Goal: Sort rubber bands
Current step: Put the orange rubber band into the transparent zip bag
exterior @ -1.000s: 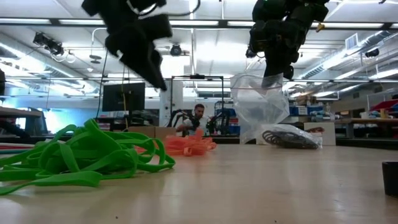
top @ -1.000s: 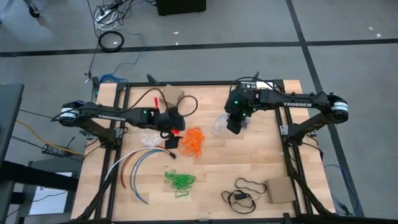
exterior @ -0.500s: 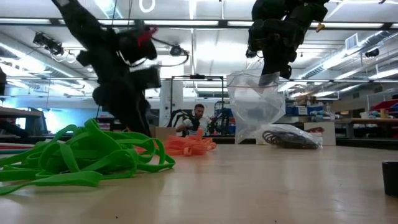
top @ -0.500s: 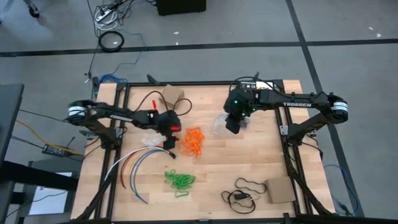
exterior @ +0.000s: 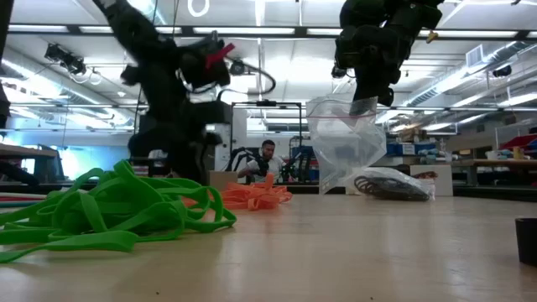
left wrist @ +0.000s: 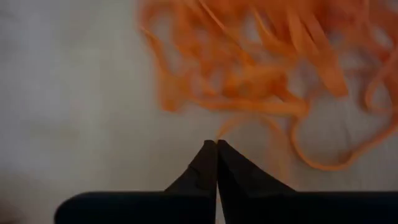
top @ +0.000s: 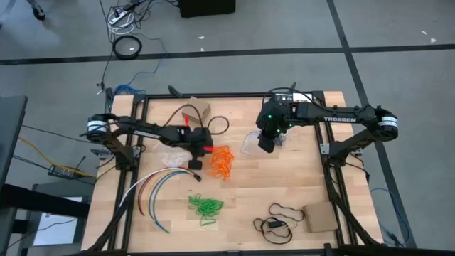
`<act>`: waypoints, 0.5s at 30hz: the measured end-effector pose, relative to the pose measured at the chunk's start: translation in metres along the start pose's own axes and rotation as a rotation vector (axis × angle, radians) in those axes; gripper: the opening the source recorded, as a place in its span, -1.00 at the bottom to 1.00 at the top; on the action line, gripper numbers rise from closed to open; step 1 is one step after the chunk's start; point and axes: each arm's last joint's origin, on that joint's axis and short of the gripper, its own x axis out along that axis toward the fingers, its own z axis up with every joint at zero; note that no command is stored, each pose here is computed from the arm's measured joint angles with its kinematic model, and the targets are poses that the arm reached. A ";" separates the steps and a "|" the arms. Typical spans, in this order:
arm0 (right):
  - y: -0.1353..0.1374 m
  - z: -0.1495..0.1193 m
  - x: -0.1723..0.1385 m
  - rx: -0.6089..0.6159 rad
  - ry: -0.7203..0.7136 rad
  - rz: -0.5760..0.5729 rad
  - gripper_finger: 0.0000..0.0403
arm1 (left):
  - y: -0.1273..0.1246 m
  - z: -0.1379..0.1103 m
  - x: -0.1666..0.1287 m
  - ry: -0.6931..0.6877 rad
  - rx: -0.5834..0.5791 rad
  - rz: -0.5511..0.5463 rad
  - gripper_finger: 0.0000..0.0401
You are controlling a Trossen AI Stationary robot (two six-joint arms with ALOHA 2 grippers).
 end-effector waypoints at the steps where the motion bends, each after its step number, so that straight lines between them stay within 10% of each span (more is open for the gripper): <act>1: 0.000 0.000 0.000 0.000 -0.001 0.000 -1.00 | 0.004 0.007 -0.009 -0.008 0.009 0.031 -0.97; 15: 0.000 0.001 0.000 -0.003 -0.015 0.003 -1.00 | 0.024 0.112 -0.107 -0.598 0.073 0.164 -0.99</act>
